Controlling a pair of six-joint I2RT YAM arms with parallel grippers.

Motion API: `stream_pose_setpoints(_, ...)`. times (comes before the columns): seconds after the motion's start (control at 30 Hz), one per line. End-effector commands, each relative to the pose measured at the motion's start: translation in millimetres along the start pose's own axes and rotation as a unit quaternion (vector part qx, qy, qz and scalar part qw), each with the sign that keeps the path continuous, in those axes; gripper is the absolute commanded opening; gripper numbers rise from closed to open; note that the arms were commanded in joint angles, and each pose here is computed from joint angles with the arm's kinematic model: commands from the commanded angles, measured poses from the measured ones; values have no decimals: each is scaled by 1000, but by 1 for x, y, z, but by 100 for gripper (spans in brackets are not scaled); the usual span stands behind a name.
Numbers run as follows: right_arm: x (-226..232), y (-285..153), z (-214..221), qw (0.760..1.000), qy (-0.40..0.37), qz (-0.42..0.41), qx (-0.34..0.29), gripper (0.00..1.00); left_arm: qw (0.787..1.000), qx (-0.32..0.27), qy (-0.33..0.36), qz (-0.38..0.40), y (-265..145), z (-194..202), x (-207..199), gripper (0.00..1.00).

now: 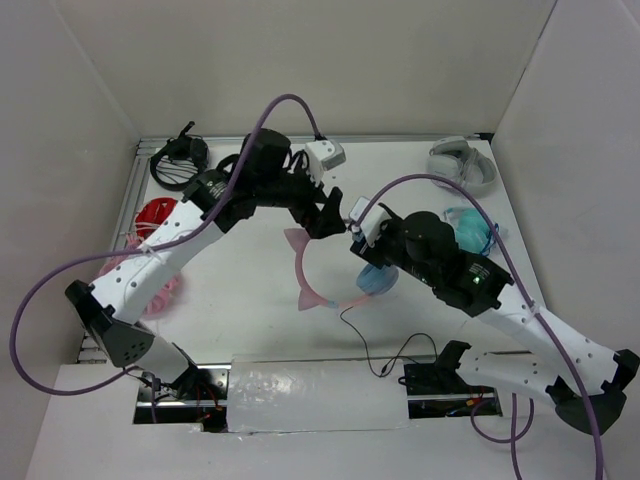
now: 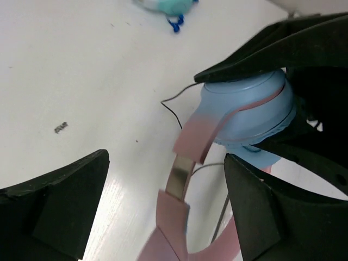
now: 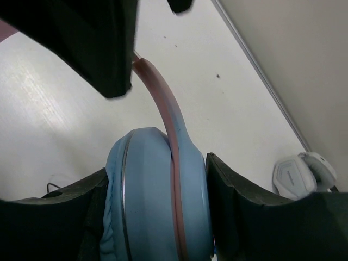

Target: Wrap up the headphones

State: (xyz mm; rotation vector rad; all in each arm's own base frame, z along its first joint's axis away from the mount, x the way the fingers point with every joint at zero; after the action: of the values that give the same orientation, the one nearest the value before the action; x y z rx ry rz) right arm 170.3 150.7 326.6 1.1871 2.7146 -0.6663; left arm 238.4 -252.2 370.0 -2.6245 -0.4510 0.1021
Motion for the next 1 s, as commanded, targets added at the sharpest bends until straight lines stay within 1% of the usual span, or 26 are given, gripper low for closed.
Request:
stream_pose_setpoints(0.0, -17, -10, -24, 993, 57, 70, -77, 0, 997, -47, -18, -65, -30, -26, -3, 99)
stream_pose_setpoints(0.03, -20, -10, -22, 992, 63, 80, -75, 0, 995, -55, -20, -86, -41, -27, -5, 99)
stream_pose_setpoints(0.07, -21, -9, -25, 989, 77, 90, -84, 0, 994, -43, -41, -90, -40, -17, -7, 99)
stream_pose_setpoints(0.1, -23, -9, -25, 987, 88, 102, -86, 0, 992, -55, -45, -102, -52, -15, -12, 99)
stream_pose_setpoints(0.13, -25, -9, -25, 985, 96, 109, -88, 0, 992, -54, -54, -103, -54, -9, -15, 99)
stream_pose_setpoints(0.17, -27, -11, -29, 982, 112, 116, -94, 0, 992, -33, -78, -98, -47, 11, -19, 99)
stream_pose_setpoints(0.2, -27, -10, -30, 981, 118, 119, -93, 0, 991, -43, -84, -99, -56, 14, -25, 99)
stream_pose_setpoints(0.27, -30, -10, -34, 979, 131, 127, -93, 0, 987, -21, -122, -101, -49, 36, -30, 99)
stream_pose_setpoints(0.3, -29, -10, -37, 977, 141, 127, -94, 0, 986, -23, -129, -106, -52, 39, -32, 99)
stream_pose_setpoints(0.33, -27, -6, -35, 979, 142, 122, -82, 0, 982, -15, -148, -114, -51, 44, -32, 99)
stream_pose_setpoints(0.4, -27, -5, -38, 978, 154, 119, -81, 0, 976, 1, -162, -148, -50, 51, -27, 99)
stream_pose_setpoints(0.43, -26, -5, -39, 977, 158, 115, -82, 0, 968, 11, -179, -175, -49, 53, -24, 98)
stream_pose_setpoints(0.57, -25, -6, -40, 976, 168, 107, -83, 0, 960, 28, -187, -205, -43, 58, -17, 96)
stream_pose_setpoints(0.67, -22, -6, -41, 976, 180, 97, -80, 0, 959, 34, -193, -206, -36, 61, -13, 82)
stream_pose_setpoints(0.7, -21, -6, -40, 976, 183, 94, -74, 0, 959, 33, -194, -206, -35, 60, -13, 71)
stream_pose_setpoints(0.77, -21, -5, -40, 974, 191, 99, -71, 0, 961, 29, -190, -199, -33, 59, -13, 58)
stream_pose_setpoints(0.8, -21, -4, -40, 973, 195, 101, -69, 0, 963, 30, -185, -194, -31, 59, -14, 46)
stream_pose_setpoints(0.83, -21, -3, -40, 972, 198, 103, -69, 0, 964, 28, -184, -191, -31, 59, -14, 39)
stream_pose_setpoints(0.87, -21, -2, -40, 972, 201, 103, -69, 0, 967, 26, -178, -182, -29, 59, -14, 34)
stream_pose_setpoints(0.97, -16, 3, -39, 975, 197, 83, -64, 0, 969, 25, -173, -173, -26, 59, -16, 30)
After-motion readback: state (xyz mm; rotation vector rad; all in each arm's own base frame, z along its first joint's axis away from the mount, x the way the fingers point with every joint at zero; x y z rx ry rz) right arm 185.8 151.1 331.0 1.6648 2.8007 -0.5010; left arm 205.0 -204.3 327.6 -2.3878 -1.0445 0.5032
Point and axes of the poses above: each gripper's point midway between its finger pads, its own y axis out along the fingers, its own x axis along the line the jaws close on, z = x × y, the point moved 9 cm from there along -y, back along the fingers, and after that the axes turned 13 degrees about y, right-handed, at the moved point
